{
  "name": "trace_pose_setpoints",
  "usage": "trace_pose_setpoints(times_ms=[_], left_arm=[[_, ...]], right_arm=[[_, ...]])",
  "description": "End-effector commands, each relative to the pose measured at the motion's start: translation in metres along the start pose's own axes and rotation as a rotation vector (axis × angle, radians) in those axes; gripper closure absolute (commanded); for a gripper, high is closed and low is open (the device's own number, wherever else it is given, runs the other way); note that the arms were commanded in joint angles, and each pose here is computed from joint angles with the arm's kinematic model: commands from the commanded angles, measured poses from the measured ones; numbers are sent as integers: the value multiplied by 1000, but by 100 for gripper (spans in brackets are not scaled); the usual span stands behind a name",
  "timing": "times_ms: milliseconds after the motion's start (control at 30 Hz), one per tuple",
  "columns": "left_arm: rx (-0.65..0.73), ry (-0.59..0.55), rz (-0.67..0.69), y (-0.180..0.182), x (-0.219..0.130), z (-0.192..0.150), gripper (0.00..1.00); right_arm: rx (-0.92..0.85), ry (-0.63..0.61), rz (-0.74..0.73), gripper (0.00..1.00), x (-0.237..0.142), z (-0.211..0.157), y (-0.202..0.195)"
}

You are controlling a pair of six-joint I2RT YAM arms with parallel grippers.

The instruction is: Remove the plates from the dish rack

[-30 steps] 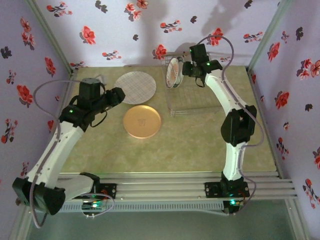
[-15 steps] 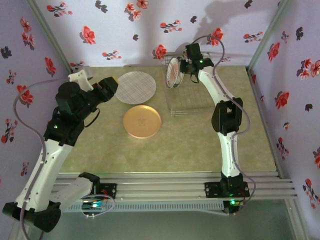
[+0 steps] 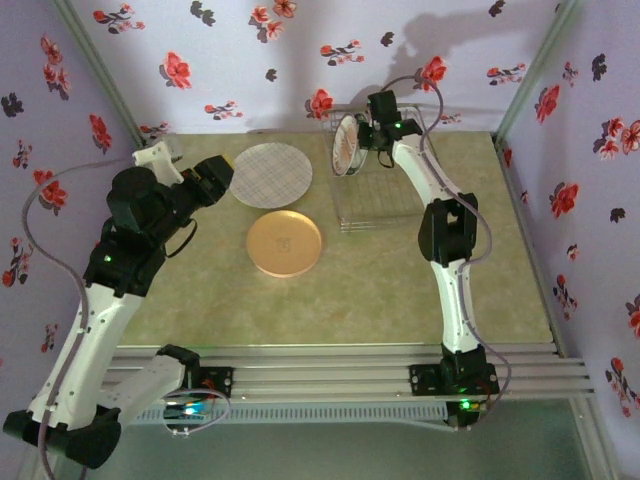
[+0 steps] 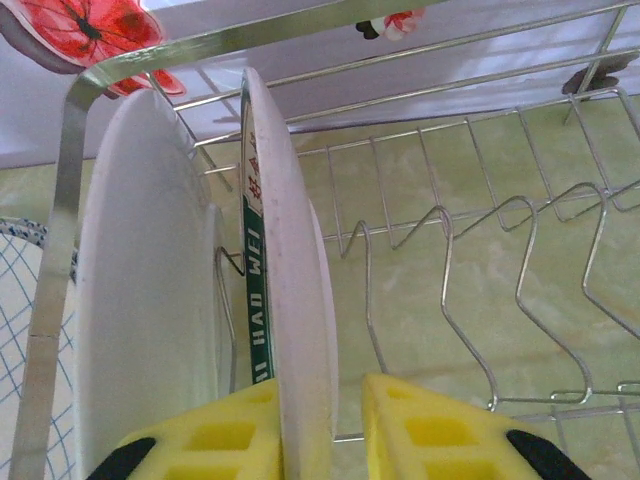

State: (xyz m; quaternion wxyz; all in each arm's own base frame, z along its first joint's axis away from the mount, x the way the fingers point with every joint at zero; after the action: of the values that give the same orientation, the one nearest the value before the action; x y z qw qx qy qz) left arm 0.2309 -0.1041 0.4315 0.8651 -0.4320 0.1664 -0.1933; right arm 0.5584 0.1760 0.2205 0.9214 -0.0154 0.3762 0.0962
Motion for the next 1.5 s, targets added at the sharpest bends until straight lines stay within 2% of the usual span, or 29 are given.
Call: trace_pose_setpoints(times_ms=[0,467,900,1100,1467], left_arm=[[5,-31,-12,-6,-7,4,50],[8,-31,-9,-4,-5,3,50],[14,-30,-7,-5,-5,4,50],[17,-43,-32,-10,-7,7,50],[4,-57,-57,-14,-7,9,50]], right_arm=[[13,-42,-4,78,2,10,-1],[-49,-72,-83,100,-4,16,17],[-173,-148,-288,100,-34,34,34],[-220,-185,-403,100,-61,45,35],[-222,-246,-501,100,-108,65,25]])
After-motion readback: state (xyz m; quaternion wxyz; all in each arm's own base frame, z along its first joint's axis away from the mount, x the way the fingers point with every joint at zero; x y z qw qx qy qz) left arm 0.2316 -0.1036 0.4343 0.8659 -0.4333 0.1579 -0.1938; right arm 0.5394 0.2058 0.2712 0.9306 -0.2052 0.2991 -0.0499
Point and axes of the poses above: each hand's point on the last joint's axis, 136 mm out from that joint toward the fingers, its own x axis out along the fingers, its own y axis along the line the jaws close on, z = x × y, the point moved 7 cm from there along -x, back along the fingers, and after that the axes turned 12 degrees about -x, right-handed, at the moved point
